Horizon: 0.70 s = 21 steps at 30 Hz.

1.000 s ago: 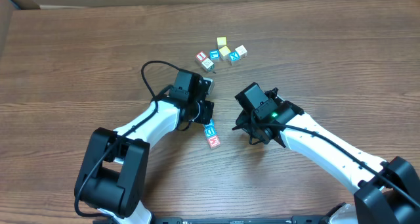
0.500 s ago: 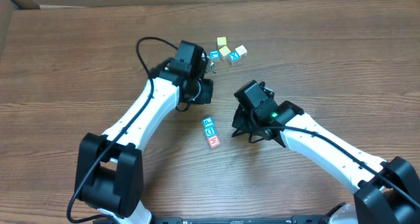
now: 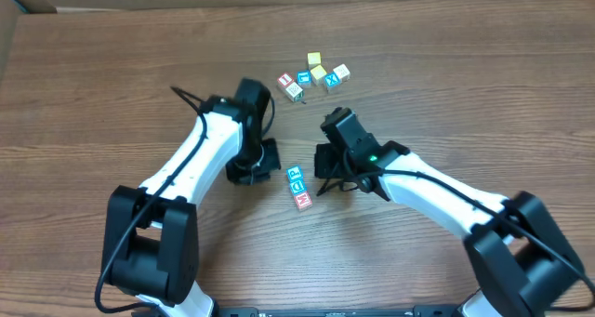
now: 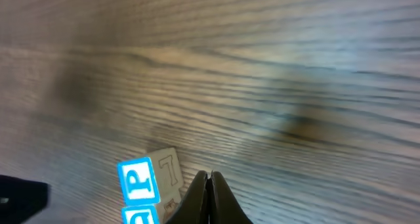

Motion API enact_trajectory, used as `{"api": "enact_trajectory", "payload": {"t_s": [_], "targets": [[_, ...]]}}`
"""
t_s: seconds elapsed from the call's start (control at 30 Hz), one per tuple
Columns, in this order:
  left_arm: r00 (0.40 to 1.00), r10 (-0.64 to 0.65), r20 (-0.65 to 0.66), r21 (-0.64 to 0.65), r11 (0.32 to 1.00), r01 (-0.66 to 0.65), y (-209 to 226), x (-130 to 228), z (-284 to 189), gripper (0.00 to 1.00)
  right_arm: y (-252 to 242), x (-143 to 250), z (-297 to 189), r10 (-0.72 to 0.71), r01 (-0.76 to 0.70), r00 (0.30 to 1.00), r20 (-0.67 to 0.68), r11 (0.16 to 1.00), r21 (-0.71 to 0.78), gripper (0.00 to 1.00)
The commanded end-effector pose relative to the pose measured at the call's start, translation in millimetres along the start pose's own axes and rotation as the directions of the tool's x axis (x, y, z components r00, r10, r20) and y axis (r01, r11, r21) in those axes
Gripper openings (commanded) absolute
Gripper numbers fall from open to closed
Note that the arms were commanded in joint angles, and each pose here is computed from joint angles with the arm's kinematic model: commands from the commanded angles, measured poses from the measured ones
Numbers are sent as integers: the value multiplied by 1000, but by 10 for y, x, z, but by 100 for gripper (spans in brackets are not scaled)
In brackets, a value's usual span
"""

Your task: Flip 3 blocks

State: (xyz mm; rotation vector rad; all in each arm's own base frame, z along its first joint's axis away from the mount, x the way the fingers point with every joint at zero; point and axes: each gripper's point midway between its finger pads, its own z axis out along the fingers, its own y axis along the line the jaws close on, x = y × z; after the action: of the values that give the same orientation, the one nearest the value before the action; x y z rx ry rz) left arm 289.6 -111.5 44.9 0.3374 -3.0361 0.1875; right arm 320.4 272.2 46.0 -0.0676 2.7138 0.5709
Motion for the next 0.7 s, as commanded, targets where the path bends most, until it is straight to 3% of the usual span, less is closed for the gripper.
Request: {"api": "enact_trajectory", "payload": {"t_s": [0.0, 0.27, 0.67], "targets": [[997, -45, -64, 19, 999, 46, 35, 176, 258, 4, 90, 24, 51, -47, 45, 999, -24, 998, -48, 4], [998, -17, -66, 202, 979, 30, -226, 203, 467, 4, 106, -14, 57, -48, 48, 999, -7, 997, -53, 4], [998, -17, -64, 219, 975, 31, -267, 198, 467, 4, 92, 1, 80, -47, 46, 999, -13, 998, -49, 4]]}}
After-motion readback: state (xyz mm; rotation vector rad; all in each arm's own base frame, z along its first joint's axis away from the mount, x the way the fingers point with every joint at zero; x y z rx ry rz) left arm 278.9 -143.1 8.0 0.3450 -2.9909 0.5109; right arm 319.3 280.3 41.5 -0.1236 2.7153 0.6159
